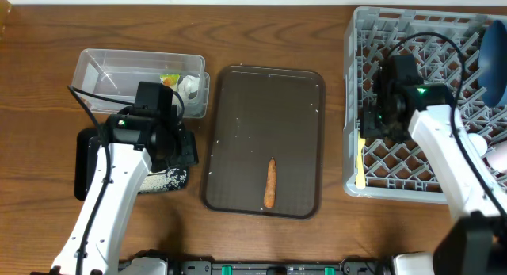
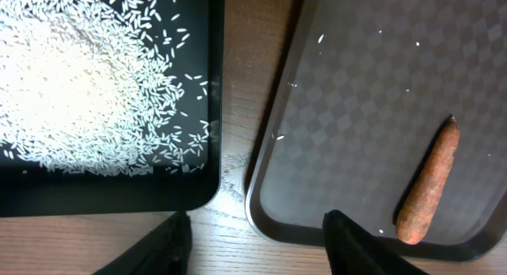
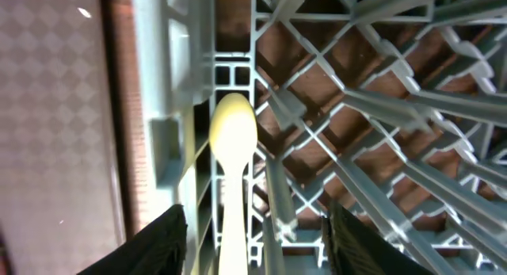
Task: Sort waste into correct bins and load items into the dishwasher rack
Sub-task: 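Carry the spoon with the right gripper and stand it in the rack, then reach the left gripper to the carrot and grasp it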
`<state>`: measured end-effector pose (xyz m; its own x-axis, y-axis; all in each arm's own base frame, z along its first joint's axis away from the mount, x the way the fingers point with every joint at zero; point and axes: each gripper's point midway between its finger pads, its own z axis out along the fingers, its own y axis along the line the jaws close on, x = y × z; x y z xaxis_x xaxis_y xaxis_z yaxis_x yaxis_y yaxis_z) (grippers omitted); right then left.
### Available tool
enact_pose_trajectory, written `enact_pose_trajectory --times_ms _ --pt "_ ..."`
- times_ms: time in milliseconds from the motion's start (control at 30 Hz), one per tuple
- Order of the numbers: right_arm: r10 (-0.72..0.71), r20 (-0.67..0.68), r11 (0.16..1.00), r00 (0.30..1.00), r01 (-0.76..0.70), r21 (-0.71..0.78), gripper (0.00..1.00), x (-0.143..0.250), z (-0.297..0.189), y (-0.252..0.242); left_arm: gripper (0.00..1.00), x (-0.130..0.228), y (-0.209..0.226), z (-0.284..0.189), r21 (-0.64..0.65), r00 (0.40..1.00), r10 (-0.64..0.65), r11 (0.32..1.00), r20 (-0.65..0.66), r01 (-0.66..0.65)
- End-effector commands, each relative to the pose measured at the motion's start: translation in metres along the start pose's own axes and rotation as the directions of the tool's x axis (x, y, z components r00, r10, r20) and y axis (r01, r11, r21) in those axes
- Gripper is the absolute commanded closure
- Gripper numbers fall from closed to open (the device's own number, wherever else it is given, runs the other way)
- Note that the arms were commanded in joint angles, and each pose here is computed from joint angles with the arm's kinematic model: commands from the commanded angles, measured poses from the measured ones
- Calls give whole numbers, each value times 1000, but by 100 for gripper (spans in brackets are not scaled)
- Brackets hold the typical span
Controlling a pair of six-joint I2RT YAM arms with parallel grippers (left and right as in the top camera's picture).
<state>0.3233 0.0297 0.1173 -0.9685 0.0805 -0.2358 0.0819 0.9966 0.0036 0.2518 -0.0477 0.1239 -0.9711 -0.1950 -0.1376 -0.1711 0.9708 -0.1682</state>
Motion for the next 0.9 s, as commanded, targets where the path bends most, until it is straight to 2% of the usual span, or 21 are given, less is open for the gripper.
enact_pose_trajectory --times_ms 0,67,167,367,600,867 --pt "5 112 1000 994 -2 -26 33 -3 -38 -2 42 2 1 1 -4 1000 -3 1000 -3 3" --pt "13 160 999 987 -8 -33 20 -2 -56 -4 41 2 -2 1 0 1000 11 1000 -1 -11" --pt "28 196 999 980 -21 -38 13 2 -72 -10 41 1 -14 2 12 999 53 999 12 -53" --pt "41 132 999 990 -38 -20 11 23 -74 -19 37 7 -57 11 50 978 208 976 32 -210" --pt "21 112 1000 993 -20 -14 9 27 -71 -20 36 28 -110 40 83 926 378 923 0 -376" --pt "21 114 1000 993 -20 -10 8 27 -71 -20 36 61 -134 90 56 903 407 913 -136 -403"
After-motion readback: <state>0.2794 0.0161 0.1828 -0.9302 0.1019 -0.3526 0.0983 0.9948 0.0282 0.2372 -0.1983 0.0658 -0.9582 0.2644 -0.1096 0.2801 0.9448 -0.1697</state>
